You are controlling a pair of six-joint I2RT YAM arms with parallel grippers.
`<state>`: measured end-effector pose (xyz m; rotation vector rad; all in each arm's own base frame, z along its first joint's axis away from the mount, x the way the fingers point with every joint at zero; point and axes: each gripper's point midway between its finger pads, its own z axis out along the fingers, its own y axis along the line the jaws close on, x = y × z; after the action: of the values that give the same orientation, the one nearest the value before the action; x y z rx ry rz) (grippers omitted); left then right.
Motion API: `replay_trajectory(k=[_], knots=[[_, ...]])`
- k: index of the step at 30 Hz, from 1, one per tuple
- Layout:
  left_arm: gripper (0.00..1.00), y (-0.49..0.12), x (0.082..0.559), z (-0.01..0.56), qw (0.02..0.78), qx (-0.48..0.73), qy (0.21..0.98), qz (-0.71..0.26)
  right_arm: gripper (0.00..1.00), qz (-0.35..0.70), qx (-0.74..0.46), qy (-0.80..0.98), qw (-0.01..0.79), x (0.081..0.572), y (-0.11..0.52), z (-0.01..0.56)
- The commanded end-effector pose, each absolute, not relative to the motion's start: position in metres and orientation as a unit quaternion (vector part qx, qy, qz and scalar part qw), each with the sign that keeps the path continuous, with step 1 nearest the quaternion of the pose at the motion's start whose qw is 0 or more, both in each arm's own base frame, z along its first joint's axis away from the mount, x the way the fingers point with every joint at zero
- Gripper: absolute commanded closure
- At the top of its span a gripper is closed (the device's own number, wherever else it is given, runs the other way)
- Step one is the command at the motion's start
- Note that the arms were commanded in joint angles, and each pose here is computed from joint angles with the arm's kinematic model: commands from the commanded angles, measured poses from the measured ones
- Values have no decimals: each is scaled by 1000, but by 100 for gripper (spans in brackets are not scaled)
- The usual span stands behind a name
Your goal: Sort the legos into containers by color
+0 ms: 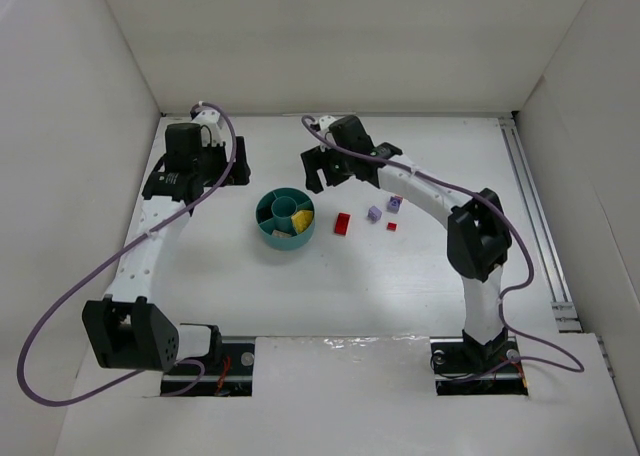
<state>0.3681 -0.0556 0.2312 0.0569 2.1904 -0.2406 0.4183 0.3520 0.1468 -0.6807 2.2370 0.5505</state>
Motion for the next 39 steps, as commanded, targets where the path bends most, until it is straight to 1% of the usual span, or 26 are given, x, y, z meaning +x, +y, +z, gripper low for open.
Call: replay_trajectory(k=[1, 5, 12, 17, 23, 29, 33, 39], knots=[[8, -56, 370, 230, 451, 17, 887, -100, 14, 233, -287, 843, 392, 426, 373, 168], [8, -57, 373, 230, 451, 17, 887, -100, 14, 237, -298, 838, 391, 426, 376, 170], [7, -58, 375, 222, 437, 18, 893, -103, 13, 236, -332, 836, 369, 413, 388, 154], [4, -59, 378, 223, 437, 18, 893, -103, 13, 230, -345, 837, 357, 413, 395, 139], [3, -58, 380, 223, 437, 22, 893, -101, 13, 205, -346, 843, 357, 418, 388, 131], [1, -61, 381, 220, 433, 34, 894, -105, 13, 188, -356, 852, 335, 403, 372, 119], [0, -62, 384, 214, 429, 40, 896, -107, 13, 183, -358, 858, 320, 388, 359, 117], [0, -64, 390, 216, 432, 52, 894, -109, 12, 197, -368, 847, 329, 368, 353, 145]])
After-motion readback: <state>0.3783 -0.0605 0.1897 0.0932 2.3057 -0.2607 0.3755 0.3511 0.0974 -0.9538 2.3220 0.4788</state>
